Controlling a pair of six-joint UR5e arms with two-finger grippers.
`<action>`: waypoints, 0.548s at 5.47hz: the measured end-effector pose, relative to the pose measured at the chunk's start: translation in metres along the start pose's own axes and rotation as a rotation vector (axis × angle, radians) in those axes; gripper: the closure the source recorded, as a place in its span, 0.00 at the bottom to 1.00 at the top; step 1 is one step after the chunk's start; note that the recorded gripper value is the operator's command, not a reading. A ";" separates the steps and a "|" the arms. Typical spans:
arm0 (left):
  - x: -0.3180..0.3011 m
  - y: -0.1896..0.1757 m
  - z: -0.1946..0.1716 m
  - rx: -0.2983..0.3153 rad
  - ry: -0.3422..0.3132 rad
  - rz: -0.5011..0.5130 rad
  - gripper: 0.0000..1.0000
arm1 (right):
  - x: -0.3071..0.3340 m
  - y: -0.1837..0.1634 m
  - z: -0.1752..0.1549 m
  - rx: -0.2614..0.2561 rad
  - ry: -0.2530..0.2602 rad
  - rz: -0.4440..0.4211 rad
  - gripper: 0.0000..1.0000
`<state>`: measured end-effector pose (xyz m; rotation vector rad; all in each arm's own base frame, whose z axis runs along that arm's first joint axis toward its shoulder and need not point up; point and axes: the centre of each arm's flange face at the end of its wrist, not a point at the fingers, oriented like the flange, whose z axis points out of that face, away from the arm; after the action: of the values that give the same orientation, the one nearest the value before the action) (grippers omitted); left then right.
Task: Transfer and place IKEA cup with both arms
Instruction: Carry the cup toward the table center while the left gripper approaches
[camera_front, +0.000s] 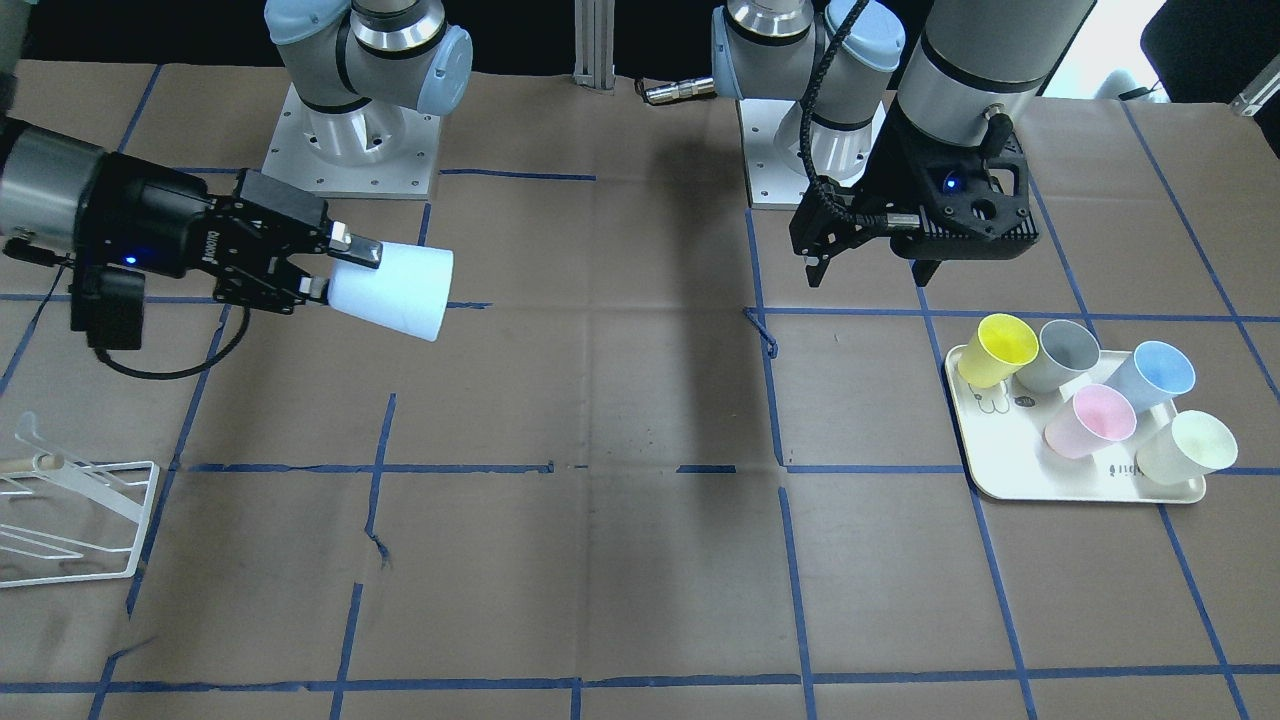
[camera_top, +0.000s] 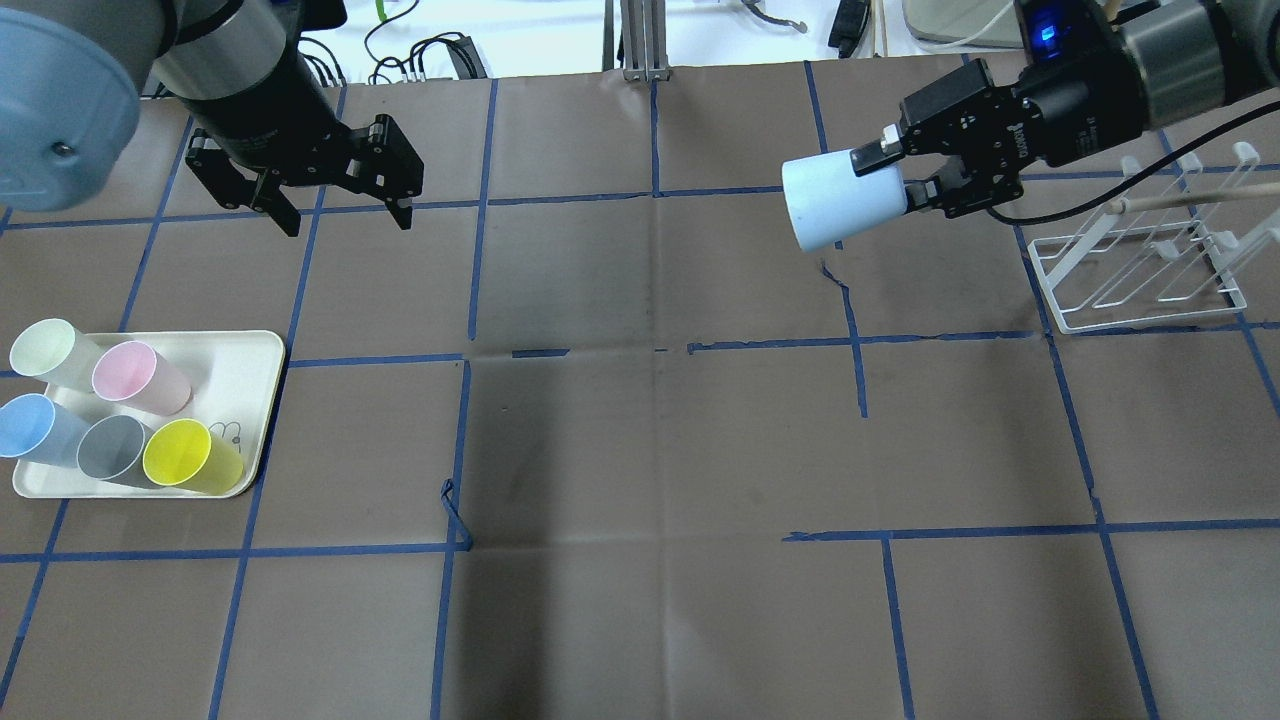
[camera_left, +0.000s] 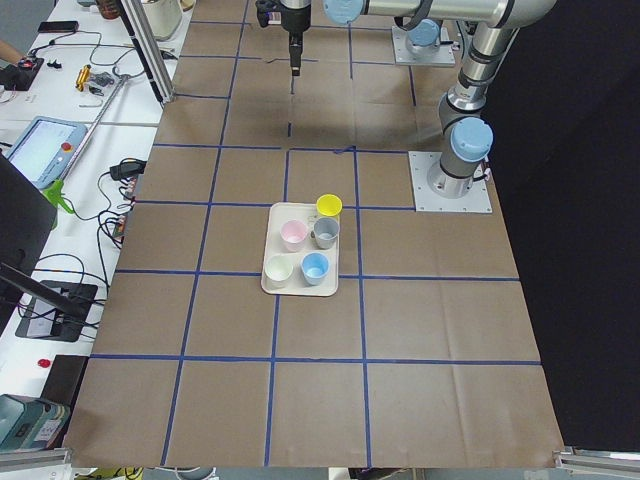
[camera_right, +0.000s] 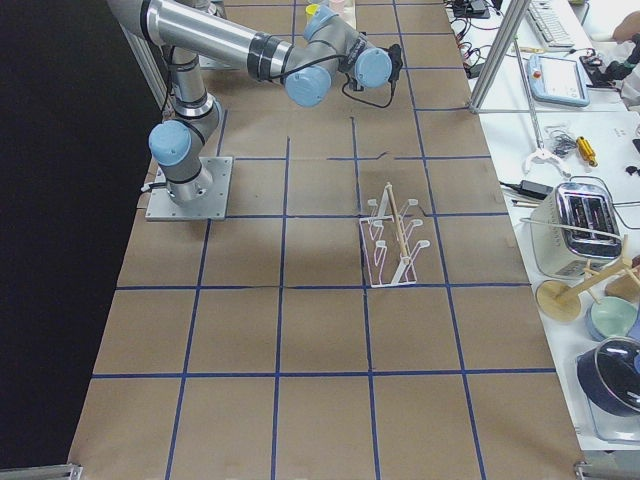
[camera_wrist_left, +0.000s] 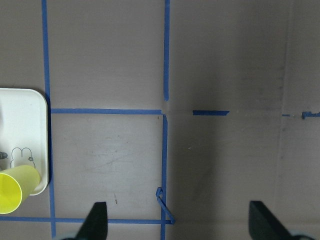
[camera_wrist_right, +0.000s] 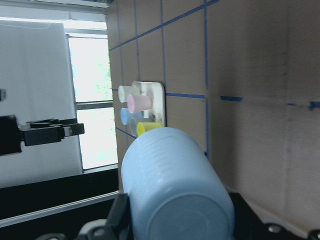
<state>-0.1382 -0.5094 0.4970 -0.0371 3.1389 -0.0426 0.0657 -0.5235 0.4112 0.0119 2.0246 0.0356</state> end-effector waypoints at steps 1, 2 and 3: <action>-0.004 0.000 0.001 -0.012 0.012 -0.009 0.01 | -0.001 0.010 0.034 0.015 -0.120 0.023 0.54; -0.009 0.001 0.005 -0.049 0.075 -0.023 0.01 | -0.008 0.021 0.071 0.018 -0.226 0.044 0.54; -0.019 0.003 0.010 -0.114 0.206 -0.032 0.01 | -0.015 0.031 0.106 0.015 -0.318 0.066 0.54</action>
<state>-0.1197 -0.5063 0.4873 -0.0890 3.3425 0.1412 0.1672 -0.4903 0.3795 0.0890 1.7061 0.0563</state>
